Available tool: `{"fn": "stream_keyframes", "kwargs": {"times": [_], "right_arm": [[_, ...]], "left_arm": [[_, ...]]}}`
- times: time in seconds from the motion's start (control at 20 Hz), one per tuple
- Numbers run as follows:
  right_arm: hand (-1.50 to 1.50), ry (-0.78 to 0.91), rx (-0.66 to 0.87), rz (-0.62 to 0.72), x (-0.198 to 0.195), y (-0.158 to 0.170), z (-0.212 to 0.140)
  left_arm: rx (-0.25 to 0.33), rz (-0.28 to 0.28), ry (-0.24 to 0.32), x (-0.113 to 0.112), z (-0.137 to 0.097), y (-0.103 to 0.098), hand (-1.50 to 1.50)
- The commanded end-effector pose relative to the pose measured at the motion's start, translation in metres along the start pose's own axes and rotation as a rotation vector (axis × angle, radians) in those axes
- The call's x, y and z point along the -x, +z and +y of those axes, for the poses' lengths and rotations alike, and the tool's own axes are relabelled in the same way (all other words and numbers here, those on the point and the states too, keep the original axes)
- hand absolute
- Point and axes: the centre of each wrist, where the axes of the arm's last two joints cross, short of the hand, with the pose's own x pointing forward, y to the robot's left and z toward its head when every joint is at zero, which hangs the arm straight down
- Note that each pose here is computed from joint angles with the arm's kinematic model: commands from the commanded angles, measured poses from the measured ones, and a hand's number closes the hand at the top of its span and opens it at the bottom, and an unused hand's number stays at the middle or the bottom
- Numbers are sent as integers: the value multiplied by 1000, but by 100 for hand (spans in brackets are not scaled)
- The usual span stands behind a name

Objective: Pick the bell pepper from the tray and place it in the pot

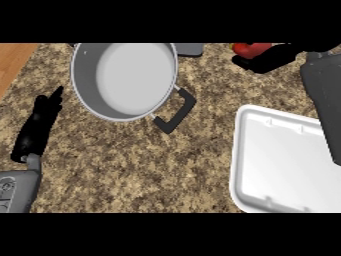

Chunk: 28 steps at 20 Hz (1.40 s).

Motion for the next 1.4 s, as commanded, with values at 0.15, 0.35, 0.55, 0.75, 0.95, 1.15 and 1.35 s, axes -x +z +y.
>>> {"fn": "stream_keyframes", "kwargs": {"times": [0.15, 0.35, 0.55, 0.75, 0.95, 1.15, 1.35], "right_arm": [[150, -224, 221, -278, 21, -46, -42], [150, -271, 169, -331, 12, -92, -46], [150, -276, 75, -371, -16, -129, -37], [150, -288, 1, -380, -56, -162, -24], [150, -307, -43, -343, -87, -180, 16], [150, -292, -141, -348, -98, -196, 16], [150, -263, -221, -322, -113, -191, 56]], "left_arm": [[-54, 47, 11, 15, 5, 3, 0], [-78, 81, 22, 36, 19, 5, 0], [-70, 97, 25, 26, 8, 14, 0], [-116, 96, 18, 46, 32, 13, 0], [-105, 110, 34, 38, 31, 12, 0], [-104, 96, 16, 46, 23, 19, 0], [-101, 98, 16, 35, 38, 10, 0]]}}
